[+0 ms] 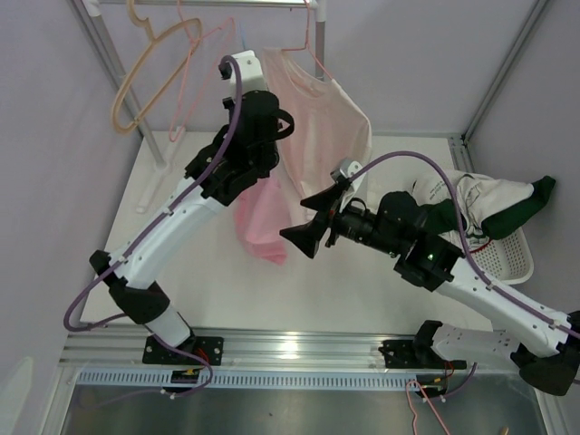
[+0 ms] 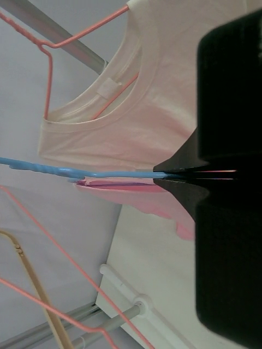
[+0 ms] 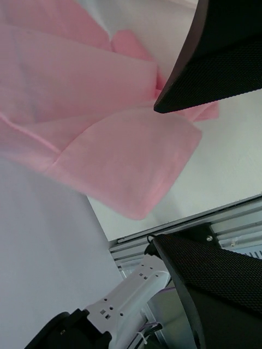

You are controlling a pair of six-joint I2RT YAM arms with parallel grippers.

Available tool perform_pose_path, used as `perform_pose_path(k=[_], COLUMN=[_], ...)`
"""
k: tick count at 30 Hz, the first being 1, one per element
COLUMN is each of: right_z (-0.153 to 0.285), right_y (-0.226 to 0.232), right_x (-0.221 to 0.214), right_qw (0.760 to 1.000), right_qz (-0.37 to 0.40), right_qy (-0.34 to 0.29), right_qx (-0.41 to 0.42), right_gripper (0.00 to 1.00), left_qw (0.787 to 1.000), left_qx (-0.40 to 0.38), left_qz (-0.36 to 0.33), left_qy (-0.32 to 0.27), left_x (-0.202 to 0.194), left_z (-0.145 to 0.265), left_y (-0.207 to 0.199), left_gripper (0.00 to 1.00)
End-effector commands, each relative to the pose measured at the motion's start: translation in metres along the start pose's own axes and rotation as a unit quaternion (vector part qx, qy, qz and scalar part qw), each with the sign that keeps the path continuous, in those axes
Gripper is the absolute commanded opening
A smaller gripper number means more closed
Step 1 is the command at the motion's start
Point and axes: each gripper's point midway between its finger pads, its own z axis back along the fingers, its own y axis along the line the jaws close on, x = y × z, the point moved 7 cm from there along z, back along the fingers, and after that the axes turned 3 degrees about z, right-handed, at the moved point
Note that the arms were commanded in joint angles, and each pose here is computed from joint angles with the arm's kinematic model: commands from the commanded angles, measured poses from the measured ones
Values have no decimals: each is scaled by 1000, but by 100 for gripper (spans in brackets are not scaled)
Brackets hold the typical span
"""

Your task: Remove the t-shirt from the hanger

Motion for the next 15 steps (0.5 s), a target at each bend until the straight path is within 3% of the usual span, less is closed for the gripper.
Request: perform_pose_path(k=[1,9,11,12,13,14,15], right_z=[-14,-41,-50,-53,-59,-61,-63], right_y=[1,-13,-16,-17,-19,-19,-19], right_x=[28,21,17,16,10,9,7], right_qw=[995,993,994,995,996,997,998], right_qz=[26,50,42,39,32,26,26], right_qy=[-94,-106,-95,-90,-78,-68,-60], right_qx=[2,-25,-22,-21,-23,-24,-20], right_gripper=[97,99,94,83,26,0,0], left_qw=[998,998,998,998,998,998,998], left_qx=[27,4,-1,-3,-7,-6,-5], left_qz=[46,55,55,55,64,60,58], left_qy=[-11,10,16,18,14,15,12], left_x=[14,3,-4,-7,-4,-7,-6], left_z=[12,26,26,27,28,27,27], left_y=[-1,-2,-1,-1,0,0,1], left_gripper=[1,1,1,1,1,1,1])
